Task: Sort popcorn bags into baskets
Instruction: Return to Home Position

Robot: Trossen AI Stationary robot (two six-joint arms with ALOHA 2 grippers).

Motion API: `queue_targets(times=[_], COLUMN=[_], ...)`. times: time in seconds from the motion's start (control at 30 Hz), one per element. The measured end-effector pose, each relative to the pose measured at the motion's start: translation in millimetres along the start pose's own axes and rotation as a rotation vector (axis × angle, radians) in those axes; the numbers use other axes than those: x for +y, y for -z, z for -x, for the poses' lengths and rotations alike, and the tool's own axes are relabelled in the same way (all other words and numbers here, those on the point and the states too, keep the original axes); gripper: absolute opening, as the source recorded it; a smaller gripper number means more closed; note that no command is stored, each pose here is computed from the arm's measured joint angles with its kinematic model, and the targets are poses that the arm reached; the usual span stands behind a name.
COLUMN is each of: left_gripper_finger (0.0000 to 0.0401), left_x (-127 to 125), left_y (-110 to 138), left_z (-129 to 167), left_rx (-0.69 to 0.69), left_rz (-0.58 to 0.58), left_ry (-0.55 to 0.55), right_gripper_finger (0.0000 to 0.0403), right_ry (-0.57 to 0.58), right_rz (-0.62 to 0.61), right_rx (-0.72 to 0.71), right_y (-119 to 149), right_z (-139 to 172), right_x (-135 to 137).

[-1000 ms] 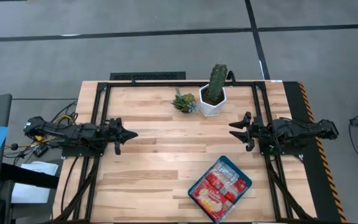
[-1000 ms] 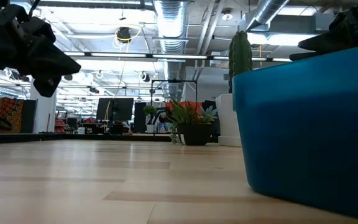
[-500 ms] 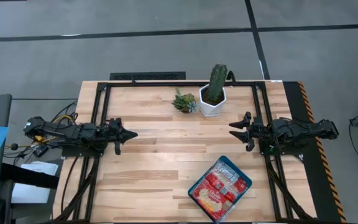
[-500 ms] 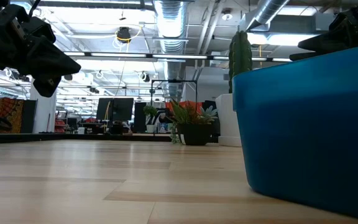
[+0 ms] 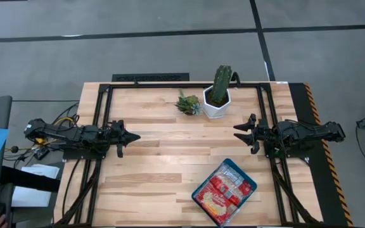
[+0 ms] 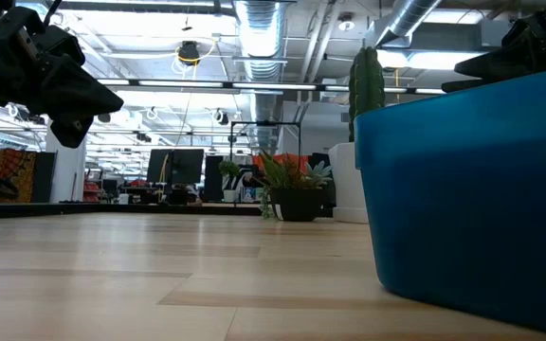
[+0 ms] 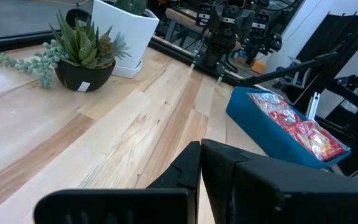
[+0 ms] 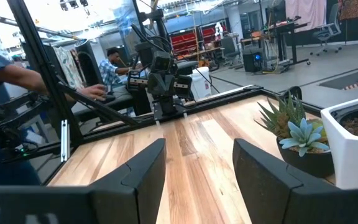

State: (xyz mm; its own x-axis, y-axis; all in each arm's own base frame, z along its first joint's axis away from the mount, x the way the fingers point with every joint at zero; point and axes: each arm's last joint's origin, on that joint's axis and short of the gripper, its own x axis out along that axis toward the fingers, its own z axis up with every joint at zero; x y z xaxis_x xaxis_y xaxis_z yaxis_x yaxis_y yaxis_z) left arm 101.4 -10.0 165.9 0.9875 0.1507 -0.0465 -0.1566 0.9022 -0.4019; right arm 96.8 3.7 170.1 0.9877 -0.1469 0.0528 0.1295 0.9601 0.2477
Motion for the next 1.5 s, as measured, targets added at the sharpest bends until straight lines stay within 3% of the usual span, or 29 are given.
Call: queue_targets(times=[1.5], left_gripper_finger=[0.0002], left_x=[-0.1], left_y=[-0.3], left_z=[0.0], left_rx=[-0.001], left_rz=[0.000], left_ry=[0.000], right_gripper_finger=[0.0199], right_ry=[0.000], right_rz=[0.000], right_rx=[0.000], right_y=[0.0], right_z=[0.0], right_x=[0.0])
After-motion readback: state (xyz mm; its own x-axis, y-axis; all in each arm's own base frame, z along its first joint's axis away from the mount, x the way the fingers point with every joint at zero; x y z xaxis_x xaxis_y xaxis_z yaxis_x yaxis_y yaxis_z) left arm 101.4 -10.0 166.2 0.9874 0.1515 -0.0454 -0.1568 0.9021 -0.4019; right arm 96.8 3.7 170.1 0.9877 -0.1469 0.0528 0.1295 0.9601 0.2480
